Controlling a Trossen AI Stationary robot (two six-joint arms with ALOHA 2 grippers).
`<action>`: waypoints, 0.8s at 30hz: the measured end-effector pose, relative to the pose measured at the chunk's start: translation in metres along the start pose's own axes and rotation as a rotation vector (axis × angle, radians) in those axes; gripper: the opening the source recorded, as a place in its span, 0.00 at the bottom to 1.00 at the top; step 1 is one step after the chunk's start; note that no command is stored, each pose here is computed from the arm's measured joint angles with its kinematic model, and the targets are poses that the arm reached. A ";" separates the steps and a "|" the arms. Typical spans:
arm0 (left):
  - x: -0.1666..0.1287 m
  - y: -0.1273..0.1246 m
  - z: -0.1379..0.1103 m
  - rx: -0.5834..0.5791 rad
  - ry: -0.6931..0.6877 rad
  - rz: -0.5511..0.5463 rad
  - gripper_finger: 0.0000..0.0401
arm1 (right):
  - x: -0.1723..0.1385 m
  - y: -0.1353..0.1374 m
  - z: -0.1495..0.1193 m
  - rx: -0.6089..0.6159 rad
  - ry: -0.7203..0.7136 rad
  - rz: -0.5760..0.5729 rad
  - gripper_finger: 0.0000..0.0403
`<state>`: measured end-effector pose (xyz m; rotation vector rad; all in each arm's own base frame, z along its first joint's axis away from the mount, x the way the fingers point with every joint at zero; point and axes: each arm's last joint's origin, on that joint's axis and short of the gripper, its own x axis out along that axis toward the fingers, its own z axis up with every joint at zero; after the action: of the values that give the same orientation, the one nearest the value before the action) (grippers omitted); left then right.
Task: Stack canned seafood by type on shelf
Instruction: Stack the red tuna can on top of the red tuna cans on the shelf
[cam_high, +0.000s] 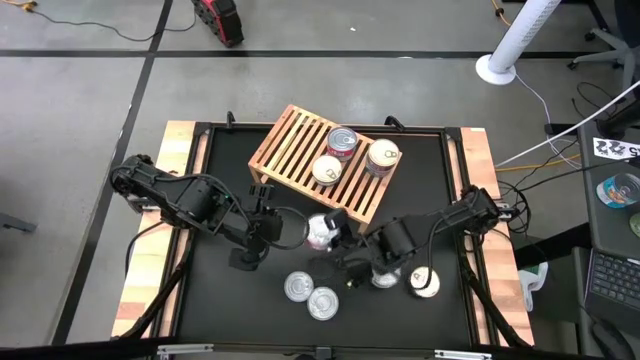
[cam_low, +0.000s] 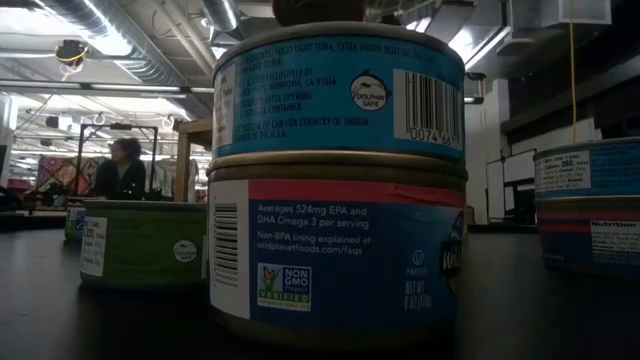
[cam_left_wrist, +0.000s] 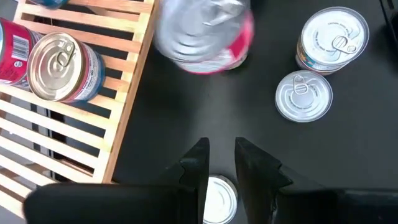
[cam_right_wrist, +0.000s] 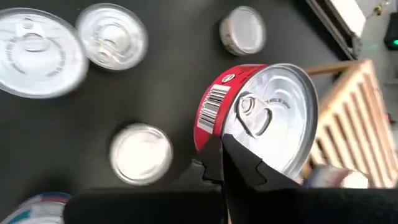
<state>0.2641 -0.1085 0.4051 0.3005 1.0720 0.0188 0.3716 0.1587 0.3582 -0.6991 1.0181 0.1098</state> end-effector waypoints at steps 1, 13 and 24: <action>0.000 0.000 0.000 -0.001 0.000 0.000 0.18 | -0.003 -0.005 -0.001 0.005 0.000 -0.007 0.00; 0.000 -0.001 0.000 -0.007 -0.007 -0.002 0.18 | -0.008 -0.078 -0.022 0.032 0.033 -0.081 0.00; 0.000 -0.001 0.000 0.001 -0.007 -0.002 0.18 | 0.013 -0.137 -0.055 0.068 0.131 -0.135 0.00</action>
<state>0.2641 -0.1094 0.4056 0.3002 1.0659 0.0148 0.3920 0.0167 0.3954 -0.7179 1.0910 -0.0888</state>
